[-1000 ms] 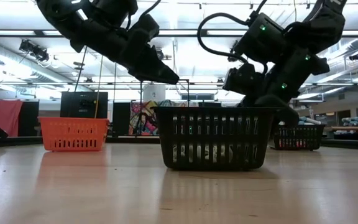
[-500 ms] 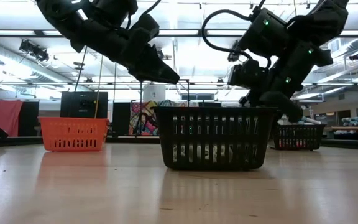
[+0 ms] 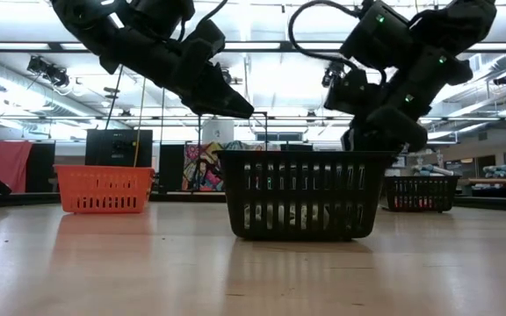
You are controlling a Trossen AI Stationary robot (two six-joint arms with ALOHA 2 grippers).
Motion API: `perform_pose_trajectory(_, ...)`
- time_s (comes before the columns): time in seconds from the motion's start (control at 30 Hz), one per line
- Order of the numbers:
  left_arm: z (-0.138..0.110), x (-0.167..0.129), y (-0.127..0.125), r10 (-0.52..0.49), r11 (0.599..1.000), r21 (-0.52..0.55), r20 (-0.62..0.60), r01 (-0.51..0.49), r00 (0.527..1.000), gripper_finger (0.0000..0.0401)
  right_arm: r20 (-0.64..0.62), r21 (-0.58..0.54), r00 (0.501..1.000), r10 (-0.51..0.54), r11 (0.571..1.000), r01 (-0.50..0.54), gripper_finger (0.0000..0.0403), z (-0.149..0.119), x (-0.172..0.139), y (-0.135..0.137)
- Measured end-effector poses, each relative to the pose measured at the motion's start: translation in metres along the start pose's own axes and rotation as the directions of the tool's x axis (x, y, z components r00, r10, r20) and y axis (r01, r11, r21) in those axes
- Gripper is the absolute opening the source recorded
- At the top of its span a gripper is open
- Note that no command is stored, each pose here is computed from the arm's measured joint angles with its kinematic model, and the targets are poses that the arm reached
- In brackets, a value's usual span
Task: Sort Halloween decoration
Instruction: Put the white skull toy into the bottom black bin
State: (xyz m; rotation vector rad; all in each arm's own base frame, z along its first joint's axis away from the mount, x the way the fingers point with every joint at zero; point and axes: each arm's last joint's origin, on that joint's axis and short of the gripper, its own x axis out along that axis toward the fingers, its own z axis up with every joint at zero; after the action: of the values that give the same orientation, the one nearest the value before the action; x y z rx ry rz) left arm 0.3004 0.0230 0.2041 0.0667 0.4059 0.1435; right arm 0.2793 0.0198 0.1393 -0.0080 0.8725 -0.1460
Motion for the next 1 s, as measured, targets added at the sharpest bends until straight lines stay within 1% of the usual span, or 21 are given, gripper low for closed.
perform_pose_trajectory(0.1, 0.000, 0.000, 0.000, 0.000, 1.000, 0.000, 0.000, 0.000, 1.000, 0.0172, -0.036, 0.026, 0.999, -0.005, 1.000, 0.006, 0.0172, -0.005, 0.003, 0.000)
perform_pose_trajectory(0.2, 0.000, 0.000, 0.000, 0.000, 1.000, 0.000, -0.005, 0.000, 1.000, 0.0172, -0.040, 0.045, 0.999, -0.005, 0.999, 0.007, 0.0198, -0.007, 0.004, 0.000)
perform_pose_trajectory(0.27, 0.000, 0.000, 0.000, 0.000, 1.000, -0.001, -0.005, 0.000, 1.000, 0.0172, -0.049, 0.047, 0.999, -0.007, 0.999, 0.009, 0.0208, -0.008, 0.004, 0.000)
perform_pose_trajectory(0.37, -0.001, 0.000, 0.000, 0.000, 1.000, -0.003, -0.006, 0.000, 1.000, 0.0172, -0.050, 0.038, 0.999, -0.007, 0.999, 0.009, 0.0211, -0.008, 0.004, 0.000)
perform_pose_trajectory(0.53, -0.001, 0.000, 0.000, -0.001, 1.000, -0.009, -0.007, 0.001, 1.000, 0.0172, -0.056, 0.023, 0.998, -0.010, 1.000, 0.011, 0.0200, -0.009, 0.007, 0.000)
perform_pose_trajectory(0.67, -0.001, 0.000, 0.000, -0.001, 1.000, -0.009, -0.007, 0.001, 1.000, 0.0172, -0.089, 0.018, 0.996, -0.014, 1.000, 0.015, 0.0188, -0.015, 0.017, 0.001)
perform_pose_trajectory(0.77, -0.001, 0.000, 0.000, -0.001, 1.000, -0.010, -0.007, 0.001, 1.000, 0.0172, -0.091, 0.016, 0.996, -0.014, 1.000, 0.016, 0.0178, -0.016, 0.021, 0.002)
perform_pose_trajectory(0.87, -0.001, 0.000, 0.000, -0.001, 1.000, -0.014, -0.007, 0.000, 1.000, 0.0172, -0.091, 0.016, 0.996, -0.014, 1.000, 0.016, 0.0161, -0.016, 0.021, 0.002)
perform_pose_trajectory(1.0, -0.001, 0.000, 0.000, -0.001, 1.000, -0.015, -0.007, 0.001, 1.000, 0.0172, -0.097, 0.007, 0.995, -0.010, 1.000, 0.010, 0.0130, -0.016, 0.018, 0.001)
